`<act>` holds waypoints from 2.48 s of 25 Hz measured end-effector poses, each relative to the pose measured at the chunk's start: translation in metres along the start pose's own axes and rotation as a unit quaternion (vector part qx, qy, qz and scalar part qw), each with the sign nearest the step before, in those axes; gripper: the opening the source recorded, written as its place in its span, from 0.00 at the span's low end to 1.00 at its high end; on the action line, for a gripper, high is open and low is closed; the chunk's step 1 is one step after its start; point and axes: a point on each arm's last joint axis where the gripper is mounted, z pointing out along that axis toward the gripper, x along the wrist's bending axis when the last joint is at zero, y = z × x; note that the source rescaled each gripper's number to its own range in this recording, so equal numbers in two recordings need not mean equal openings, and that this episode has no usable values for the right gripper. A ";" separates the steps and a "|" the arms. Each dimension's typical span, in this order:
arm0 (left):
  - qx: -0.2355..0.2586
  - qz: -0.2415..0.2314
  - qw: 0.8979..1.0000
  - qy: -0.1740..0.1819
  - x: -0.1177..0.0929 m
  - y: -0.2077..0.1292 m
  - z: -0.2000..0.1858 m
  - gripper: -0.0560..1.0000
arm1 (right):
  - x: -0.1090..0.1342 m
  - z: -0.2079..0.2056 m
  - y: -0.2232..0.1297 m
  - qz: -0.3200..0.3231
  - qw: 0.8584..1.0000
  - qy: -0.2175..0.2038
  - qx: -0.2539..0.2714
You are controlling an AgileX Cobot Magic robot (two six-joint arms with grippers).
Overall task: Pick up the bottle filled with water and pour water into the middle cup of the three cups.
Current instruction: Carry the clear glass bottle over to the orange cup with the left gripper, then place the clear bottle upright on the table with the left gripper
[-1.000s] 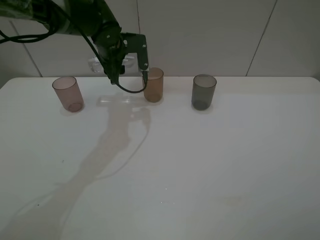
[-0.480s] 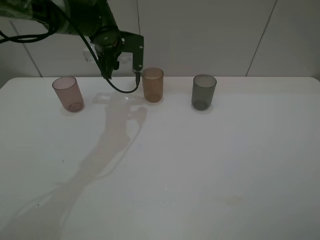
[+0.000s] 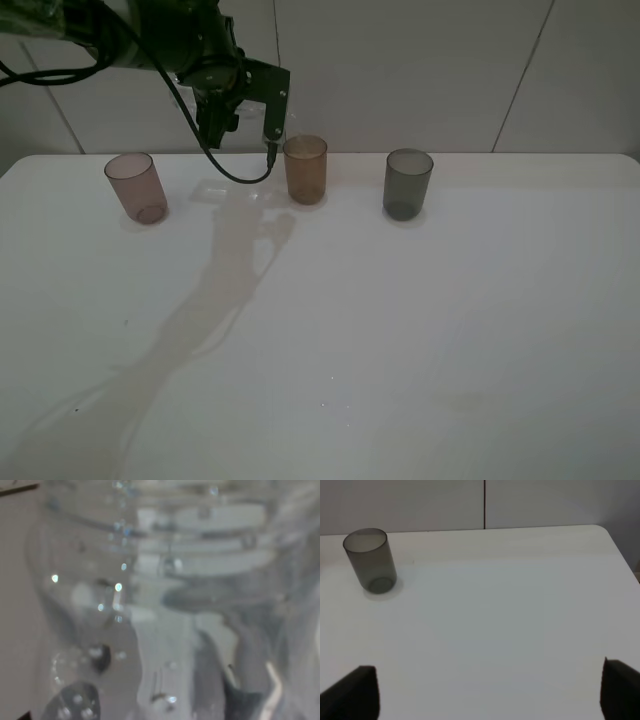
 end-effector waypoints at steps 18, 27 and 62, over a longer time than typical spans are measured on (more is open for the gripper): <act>0.002 0.030 0.999 0.016 0.003 0.000 0.000 0.08 | 0.000 0.000 0.000 0.000 1.000 0.000 0.000; -0.003 0.046 0.999 0.028 0.005 0.001 0.000 0.08 | 0.000 0.000 0.000 0.000 1.000 0.000 0.000; -0.008 0.102 0.993 0.059 0.011 0.003 -0.001 0.08 | 0.000 0.000 0.000 0.000 1.000 0.000 0.000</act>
